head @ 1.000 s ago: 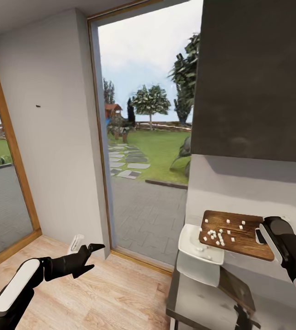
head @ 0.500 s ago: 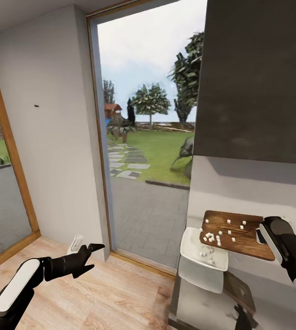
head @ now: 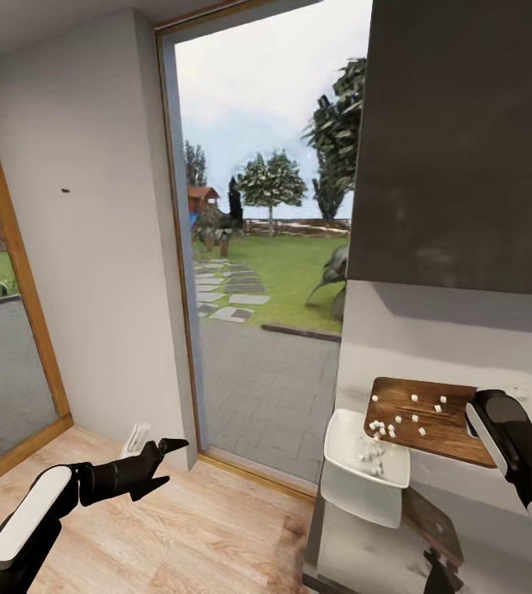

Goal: In the kitchen, take the Vidalia onion out of the sink, dice it on the chopping board with the paring knife, put the diced onion into the bowl on the countertop, then place both the paring knife and the chopping board into the sink.

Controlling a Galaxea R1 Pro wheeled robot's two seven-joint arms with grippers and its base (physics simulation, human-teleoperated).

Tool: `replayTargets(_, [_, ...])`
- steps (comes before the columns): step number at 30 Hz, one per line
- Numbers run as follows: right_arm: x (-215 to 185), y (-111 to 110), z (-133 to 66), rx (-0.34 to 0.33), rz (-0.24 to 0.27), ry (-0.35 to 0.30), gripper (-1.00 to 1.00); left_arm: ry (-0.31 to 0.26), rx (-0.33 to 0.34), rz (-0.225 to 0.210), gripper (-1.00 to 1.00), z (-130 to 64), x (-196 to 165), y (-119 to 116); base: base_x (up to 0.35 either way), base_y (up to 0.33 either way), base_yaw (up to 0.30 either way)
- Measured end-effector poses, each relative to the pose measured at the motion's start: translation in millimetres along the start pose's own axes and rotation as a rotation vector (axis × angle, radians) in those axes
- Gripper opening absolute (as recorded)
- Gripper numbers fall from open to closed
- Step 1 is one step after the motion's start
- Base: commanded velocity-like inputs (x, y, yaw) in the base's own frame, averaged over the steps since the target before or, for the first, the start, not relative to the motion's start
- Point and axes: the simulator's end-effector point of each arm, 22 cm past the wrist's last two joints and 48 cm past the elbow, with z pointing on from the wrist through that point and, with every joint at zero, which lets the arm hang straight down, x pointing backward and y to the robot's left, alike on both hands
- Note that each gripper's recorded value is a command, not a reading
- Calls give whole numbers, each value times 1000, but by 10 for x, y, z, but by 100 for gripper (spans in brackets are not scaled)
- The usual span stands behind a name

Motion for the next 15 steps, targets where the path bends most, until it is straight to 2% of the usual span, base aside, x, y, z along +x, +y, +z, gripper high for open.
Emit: replayTargets(15, [-3, 51, -13, -6, 0, -2, -100, 0, 0, 0, 100, 0, 0, 0, 0, 14, 0])
